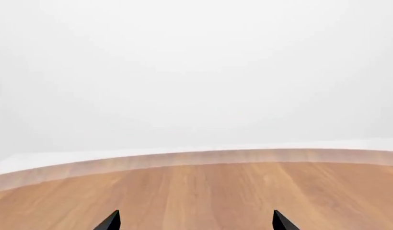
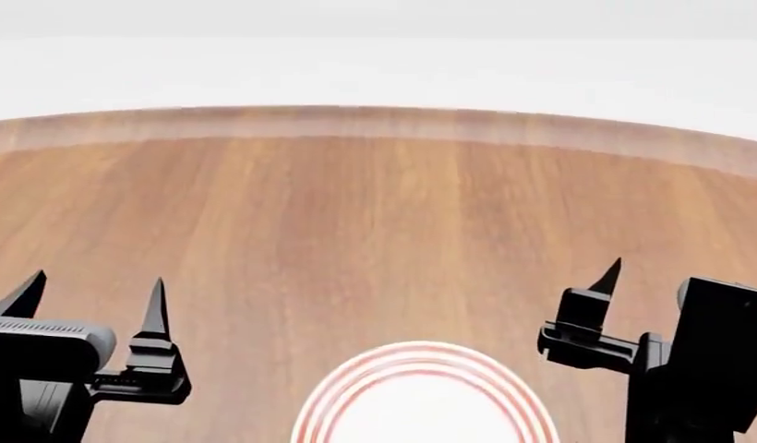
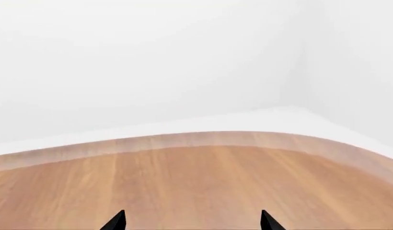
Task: Pick up the red mug and put it on the plate
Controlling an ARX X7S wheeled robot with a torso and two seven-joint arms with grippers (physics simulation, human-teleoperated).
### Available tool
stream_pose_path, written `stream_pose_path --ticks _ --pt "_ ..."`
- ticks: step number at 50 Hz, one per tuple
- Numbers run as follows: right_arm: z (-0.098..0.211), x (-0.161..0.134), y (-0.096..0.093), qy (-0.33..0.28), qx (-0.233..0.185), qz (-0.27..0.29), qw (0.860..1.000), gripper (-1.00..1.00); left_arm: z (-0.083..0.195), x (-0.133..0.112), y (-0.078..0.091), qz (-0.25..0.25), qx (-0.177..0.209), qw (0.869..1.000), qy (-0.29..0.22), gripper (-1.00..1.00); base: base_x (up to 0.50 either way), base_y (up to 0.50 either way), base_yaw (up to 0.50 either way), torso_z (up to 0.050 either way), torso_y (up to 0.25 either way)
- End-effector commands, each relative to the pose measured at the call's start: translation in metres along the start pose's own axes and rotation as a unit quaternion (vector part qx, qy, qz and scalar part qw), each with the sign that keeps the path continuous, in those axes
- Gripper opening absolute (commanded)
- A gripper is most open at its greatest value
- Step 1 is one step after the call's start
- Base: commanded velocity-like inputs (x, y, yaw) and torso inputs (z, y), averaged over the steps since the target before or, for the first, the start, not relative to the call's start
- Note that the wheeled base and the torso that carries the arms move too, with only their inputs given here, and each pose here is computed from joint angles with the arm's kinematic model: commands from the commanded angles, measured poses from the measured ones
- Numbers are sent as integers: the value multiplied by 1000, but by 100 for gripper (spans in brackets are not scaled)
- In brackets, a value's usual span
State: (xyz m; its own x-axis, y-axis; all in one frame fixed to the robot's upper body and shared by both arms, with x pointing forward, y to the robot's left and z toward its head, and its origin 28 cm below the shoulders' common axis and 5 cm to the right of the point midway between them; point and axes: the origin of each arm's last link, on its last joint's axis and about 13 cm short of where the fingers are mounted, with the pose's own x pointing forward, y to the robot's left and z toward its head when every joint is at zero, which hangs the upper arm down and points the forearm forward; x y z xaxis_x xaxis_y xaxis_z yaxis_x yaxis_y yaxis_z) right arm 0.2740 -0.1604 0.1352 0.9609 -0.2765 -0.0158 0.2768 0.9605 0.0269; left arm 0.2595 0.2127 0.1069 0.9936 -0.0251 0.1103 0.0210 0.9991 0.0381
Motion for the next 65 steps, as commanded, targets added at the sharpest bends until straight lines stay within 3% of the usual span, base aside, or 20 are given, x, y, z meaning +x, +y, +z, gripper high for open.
stream_pose_path --ticks 1,10,17,22,30,33,43,56,65 --pt "-2 0 0 4 7 8 1000 100 -1 0 0 0 1 1000 2 100 0 0 0 0 0" --pt "-4 1 1 7 2 6 1000 100 -3 0 1 4 0 1000 5 100 0 0 0 0 0" --pt "-7 1 2 13 2 11 1000 100 -14 4 8 38 0 999 21 100 0 0 0 0 0" --pt "-9 1 1 15 2 10 1000 100 -22 8 20 92 -3 995 35 100 0 0 0 0 0" --pt "-11 2 1 16 3 12 1000 100 -36 9 40 188 -9 981 56 100 0 0 0 0 0" --pt "-11 2 0 15 3 11 1000 100 -40 8 47 237 -7 969 66 100 0 0 0 0 0" --pt "-12 2 0 15 4 10 1000 100 -49 11 55 306 -25 948 84 100 0 0 0 0 0" --pt "-12 3 2 18 4 14 1000 100 -56 10 63 354 -37 928 109 100 0 0 0 0 0" --pt "-13 3 3 20 2 16 1000 100 -59 10 62 343 -54 929 129 100 0 0 0 0 0"
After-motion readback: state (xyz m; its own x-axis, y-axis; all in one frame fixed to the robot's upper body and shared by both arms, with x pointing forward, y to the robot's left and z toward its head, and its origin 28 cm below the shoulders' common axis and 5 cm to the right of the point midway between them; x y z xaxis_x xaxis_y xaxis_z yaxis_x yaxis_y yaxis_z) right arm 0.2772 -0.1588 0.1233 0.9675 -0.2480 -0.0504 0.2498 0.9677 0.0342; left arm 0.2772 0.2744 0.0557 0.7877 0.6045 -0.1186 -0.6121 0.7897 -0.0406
